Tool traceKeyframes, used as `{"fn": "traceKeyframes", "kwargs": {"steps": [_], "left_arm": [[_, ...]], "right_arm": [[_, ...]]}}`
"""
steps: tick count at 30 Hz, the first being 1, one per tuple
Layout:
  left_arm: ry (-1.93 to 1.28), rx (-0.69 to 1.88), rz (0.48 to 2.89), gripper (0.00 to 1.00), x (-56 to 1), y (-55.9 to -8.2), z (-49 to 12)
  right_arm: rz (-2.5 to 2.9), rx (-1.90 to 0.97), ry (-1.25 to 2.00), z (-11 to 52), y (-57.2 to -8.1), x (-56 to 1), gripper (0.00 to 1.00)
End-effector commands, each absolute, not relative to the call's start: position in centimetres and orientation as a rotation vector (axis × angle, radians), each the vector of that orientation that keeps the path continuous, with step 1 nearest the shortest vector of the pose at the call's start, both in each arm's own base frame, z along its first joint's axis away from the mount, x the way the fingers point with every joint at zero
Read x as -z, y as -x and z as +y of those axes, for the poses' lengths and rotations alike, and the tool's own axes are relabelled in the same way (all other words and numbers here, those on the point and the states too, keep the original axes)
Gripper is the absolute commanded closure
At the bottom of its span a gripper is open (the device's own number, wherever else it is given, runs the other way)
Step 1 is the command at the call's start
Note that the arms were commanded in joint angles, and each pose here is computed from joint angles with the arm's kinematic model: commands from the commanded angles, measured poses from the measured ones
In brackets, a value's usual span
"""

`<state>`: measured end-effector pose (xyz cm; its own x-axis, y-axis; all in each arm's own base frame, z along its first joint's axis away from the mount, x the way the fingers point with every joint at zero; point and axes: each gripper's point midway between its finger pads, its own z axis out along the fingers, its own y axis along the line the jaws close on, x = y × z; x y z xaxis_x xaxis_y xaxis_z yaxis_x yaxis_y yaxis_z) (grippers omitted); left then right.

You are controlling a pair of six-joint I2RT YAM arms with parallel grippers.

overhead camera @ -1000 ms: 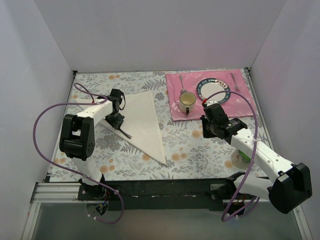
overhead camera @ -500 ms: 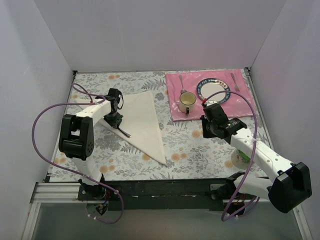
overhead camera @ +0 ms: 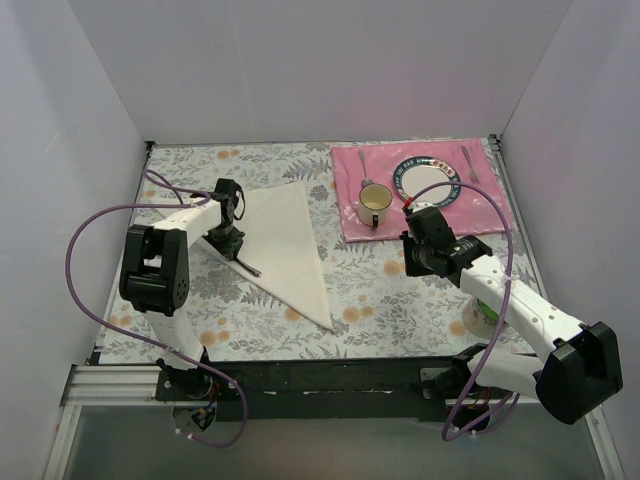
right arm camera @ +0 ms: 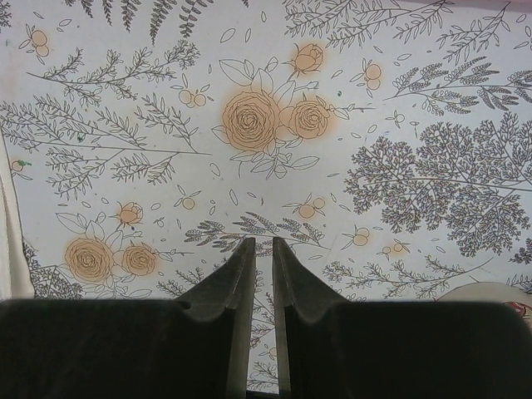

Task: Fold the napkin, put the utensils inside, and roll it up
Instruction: Place the utensil onto the napkin

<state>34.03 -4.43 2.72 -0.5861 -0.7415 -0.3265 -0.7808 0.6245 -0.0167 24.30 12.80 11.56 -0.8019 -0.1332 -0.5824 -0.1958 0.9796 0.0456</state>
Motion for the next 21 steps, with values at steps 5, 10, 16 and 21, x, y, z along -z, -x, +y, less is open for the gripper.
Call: {"fn": "traceKeyframes", "kwargs": {"steps": [5,10,16,21], "left_arm": [[1.271,-0.176,2.52,1.0,-3.0,-34.2,-4.2],[1.282,-0.166,2.52,1.0,-3.0,-34.3,-4.2],[1.279,-0.158,2.524,0.84,-3.2,-34.4,-4.3],[1.258,-0.112,2.506,0.69,-4.9,-35.1,-4.6]], "right_arm": [[2.498,-0.143,0.235,12.8,-24.6,-11.5,0.79],[2.495,-0.148,0.236,12.9,-24.6,-11.5,0.79],[2.494,-0.152,0.238,12.9,-24.5,-11.4,0.79],[2.494,-0.152,0.239,12.9,-24.6,-11.4,0.79]]}}
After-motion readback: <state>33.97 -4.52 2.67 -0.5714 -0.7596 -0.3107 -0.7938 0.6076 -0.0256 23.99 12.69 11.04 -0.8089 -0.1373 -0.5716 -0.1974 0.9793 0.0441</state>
